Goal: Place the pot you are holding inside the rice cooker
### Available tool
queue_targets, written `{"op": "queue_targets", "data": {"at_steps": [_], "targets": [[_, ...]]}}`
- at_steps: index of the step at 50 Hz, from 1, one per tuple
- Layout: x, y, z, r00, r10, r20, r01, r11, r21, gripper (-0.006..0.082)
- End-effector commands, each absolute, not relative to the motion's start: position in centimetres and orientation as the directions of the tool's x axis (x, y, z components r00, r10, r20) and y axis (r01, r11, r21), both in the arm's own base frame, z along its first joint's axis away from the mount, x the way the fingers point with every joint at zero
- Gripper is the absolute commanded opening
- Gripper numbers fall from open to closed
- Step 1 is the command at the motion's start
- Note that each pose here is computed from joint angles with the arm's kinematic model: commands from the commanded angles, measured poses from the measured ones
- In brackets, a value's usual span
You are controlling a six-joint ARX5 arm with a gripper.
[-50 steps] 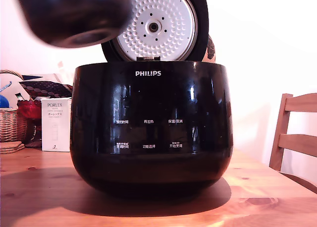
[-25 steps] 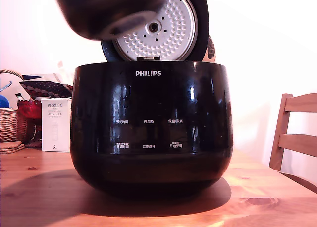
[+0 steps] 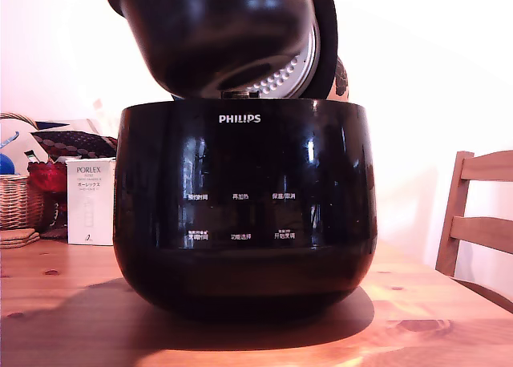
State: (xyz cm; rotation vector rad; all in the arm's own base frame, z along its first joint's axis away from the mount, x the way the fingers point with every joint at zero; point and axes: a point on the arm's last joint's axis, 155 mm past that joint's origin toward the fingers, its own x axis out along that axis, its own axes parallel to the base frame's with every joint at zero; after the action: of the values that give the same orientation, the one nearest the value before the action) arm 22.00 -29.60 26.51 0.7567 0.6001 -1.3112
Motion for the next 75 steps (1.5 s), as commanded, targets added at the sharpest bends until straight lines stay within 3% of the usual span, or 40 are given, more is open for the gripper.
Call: {"op": "queue_targets", "data": {"at_steps": [1, 45, 59, 75], "targets": [[22.5, -30.7, 27.5, 0.188, -0.653, -0.733, 0.980, 0.074, 0.185, -0.0024], [23.5, -32.0, 23.2, 0.121, -0.589, -0.799, 0.992, 0.053, 0.111, -0.0024], [24.5, -30.7, 22.4, 0.177, -0.523, -0.834, 0.984, 0.062, 0.170, -0.0024], [24.0, -29.2, 21.2, 0.159, -0.449, -0.879, 0.985, 0.014, 0.171, -0.0024]]}}
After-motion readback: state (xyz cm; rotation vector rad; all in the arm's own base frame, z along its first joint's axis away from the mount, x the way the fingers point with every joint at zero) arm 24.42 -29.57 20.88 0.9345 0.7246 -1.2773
